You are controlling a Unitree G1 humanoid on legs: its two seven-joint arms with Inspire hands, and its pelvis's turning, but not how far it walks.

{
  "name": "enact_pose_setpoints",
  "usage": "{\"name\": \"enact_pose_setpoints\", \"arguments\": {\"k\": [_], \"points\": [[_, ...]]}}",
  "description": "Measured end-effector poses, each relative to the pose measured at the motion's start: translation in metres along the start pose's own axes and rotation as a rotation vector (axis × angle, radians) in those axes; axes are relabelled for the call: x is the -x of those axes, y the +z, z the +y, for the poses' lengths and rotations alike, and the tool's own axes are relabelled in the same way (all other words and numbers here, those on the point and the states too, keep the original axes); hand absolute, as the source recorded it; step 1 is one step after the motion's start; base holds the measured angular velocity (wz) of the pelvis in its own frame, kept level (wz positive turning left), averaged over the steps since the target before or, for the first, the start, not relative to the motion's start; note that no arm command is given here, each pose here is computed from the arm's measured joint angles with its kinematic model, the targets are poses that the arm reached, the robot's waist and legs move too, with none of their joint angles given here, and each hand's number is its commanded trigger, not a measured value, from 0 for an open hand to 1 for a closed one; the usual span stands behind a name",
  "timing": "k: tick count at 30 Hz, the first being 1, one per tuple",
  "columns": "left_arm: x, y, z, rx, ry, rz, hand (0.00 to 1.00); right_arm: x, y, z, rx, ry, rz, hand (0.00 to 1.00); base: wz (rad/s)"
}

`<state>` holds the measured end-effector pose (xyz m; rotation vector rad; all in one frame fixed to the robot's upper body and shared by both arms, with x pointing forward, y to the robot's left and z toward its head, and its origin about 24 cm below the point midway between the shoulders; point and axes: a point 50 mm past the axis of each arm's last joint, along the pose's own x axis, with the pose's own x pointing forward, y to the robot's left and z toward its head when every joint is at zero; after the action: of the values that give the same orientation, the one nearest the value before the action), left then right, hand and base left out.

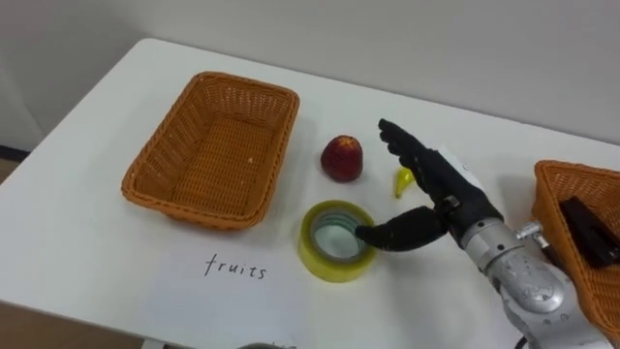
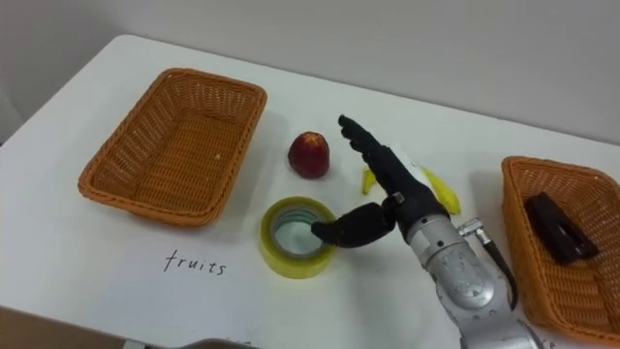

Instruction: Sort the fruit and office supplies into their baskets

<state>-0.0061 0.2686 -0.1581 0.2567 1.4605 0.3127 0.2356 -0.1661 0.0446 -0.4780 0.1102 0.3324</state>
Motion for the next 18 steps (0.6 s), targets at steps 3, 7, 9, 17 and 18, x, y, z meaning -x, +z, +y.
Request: {"name": "enact_pose_setpoints", "arguments": {"k": [3,7,9,17,18], "points": [[0.0,0.0,0.0,-0.002,0.009,0.004,0.0,-0.001,0.0,0.007,0.012,0.028,0.002,0.0,0.0],[0.0,-0.001,0.001,-0.003,0.013,0.016,0.0,-0.002,-0.009,0.013,0.02,0.04,0.049,0.0,0.0],[0.0,-0.002,0.001,-0.004,0.014,0.022,0.0,-0.002,-0.015,0.016,0.009,0.047,0.084,0.0,0.03],[0.0,0.002,0.002,-0.003,0.019,0.012,0.0,-0.004,-0.016,0.019,-0.013,0.044,0.09,0.0,0.0],[0.0,0.002,0.002,-0.003,0.019,0.01,0.0,-0.004,-0.016,0.02,-0.015,0.043,0.091,0.0,0.04]]}}
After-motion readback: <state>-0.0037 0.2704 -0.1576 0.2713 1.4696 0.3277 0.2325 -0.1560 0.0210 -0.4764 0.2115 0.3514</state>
